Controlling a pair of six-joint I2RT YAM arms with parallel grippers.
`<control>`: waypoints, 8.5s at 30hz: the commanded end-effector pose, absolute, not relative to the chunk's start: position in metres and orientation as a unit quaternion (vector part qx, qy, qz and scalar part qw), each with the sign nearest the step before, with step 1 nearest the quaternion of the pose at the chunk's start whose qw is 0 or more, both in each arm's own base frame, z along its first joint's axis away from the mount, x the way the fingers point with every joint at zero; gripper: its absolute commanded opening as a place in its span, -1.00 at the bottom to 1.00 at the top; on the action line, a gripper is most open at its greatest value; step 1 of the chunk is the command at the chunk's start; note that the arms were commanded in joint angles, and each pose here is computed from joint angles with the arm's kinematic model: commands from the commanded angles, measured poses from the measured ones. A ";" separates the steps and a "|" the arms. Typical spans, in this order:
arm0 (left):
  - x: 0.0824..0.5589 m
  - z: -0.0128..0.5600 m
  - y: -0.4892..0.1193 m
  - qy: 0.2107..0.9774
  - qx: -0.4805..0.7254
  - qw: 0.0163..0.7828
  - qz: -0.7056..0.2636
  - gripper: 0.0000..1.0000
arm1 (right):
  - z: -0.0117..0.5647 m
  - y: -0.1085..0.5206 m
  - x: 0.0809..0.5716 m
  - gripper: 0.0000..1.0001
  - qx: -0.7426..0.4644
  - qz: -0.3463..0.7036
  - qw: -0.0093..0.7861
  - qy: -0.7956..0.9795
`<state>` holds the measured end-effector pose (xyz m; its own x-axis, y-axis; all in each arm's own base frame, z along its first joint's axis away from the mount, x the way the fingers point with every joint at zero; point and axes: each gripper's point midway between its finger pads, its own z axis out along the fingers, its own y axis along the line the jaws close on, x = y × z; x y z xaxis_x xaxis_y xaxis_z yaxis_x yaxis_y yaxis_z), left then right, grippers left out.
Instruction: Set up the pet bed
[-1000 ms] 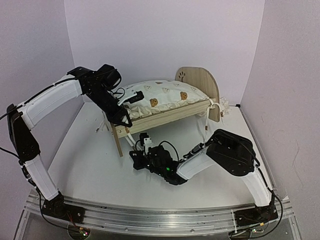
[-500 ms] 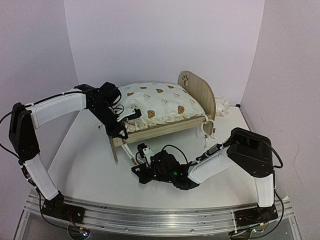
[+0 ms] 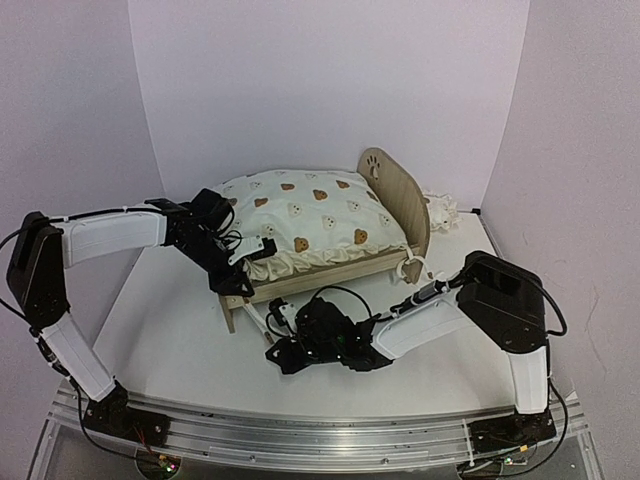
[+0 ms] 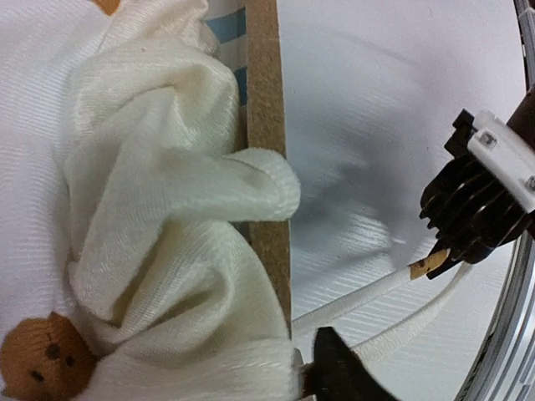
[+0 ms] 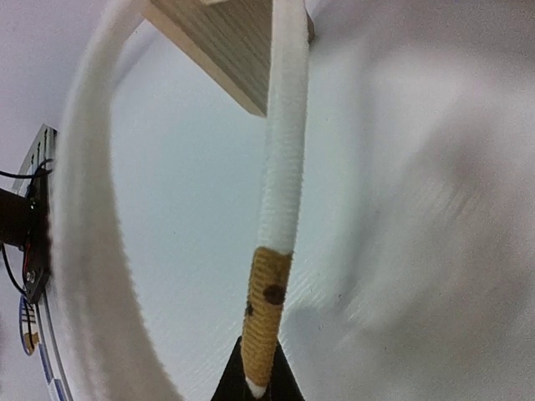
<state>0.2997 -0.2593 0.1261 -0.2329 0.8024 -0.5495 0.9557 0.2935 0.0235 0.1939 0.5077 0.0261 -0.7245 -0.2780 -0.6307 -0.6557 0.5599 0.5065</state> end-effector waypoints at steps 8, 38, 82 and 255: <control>0.257 0.193 -0.240 0.678 0.649 0.308 -0.158 0.63 | 0.041 0.491 0.151 -1.00 -0.310 0.370 0.141 0.865; 0.147 0.171 -0.294 0.374 0.781 0.448 -0.223 -0.08 | 0.137 0.493 0.102 -1.00 -0.333 0.477 0.065 0.811; 0.095 0.152 -0.265 0.410 0.792 0.358 -0.277 -1.00 | 0.162 0.425 0.219 0.22 -0.344 0.325 0.243 0.847; 0.228 0.131 -0.273 0.894 0.138 0.284 -0.318 -1.00 | 0.127 0.544 0.202 -1.00 -0.270 0.469 0.314 0.780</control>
<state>0.2170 -0.2551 0.1135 -0.8471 0.0551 -0.5285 0.3510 0.8049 -0.4786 0.2100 0.5383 0.1077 -0.6715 -0.1307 -0.7294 -0.6926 0.4606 0.5552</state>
